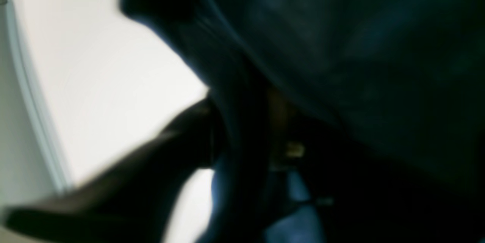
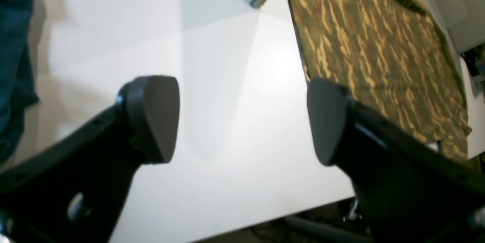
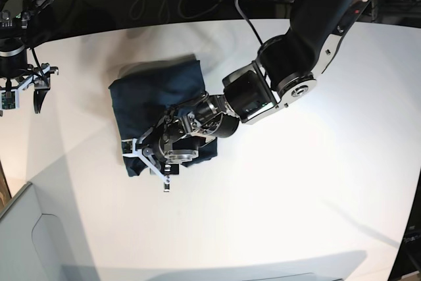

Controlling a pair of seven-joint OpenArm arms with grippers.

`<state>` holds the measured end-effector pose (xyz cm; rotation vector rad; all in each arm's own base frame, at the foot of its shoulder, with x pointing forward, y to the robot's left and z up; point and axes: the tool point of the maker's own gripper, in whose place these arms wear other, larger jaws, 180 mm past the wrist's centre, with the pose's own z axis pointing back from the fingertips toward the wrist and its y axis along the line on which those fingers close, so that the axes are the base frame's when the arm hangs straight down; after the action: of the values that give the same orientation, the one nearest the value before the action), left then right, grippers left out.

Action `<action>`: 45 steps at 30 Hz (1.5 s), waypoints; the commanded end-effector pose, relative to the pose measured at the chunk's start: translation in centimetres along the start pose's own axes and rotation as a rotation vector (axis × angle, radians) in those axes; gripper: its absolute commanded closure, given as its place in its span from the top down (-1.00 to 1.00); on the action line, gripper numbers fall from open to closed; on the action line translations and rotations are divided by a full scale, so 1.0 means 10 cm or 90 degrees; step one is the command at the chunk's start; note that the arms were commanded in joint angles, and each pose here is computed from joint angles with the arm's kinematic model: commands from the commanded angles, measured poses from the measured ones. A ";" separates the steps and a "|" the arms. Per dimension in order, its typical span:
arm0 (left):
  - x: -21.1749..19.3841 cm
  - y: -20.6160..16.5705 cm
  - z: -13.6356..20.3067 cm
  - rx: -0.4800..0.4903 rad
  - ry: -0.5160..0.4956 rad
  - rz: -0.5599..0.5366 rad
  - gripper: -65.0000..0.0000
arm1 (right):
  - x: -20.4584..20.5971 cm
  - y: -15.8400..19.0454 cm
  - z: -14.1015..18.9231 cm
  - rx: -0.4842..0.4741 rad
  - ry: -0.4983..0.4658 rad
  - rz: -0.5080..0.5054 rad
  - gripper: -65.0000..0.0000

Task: Fold the T-shirt properly
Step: 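Press the folded shirt flat with the left gripper and withdraw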

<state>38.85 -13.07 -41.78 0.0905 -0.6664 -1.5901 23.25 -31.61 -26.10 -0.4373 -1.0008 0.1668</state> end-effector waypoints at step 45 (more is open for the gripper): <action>-3.34 -0.50 2.69 0.404 0.072 0.785 0.24 | -0.61 1.93 0.08 0.374 0.017 -0.071 -1.00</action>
<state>27.21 27.49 -33.97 0.1748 -0.8292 -0.1594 19.49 -16.05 -40.42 0.1459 -0.8214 0.3398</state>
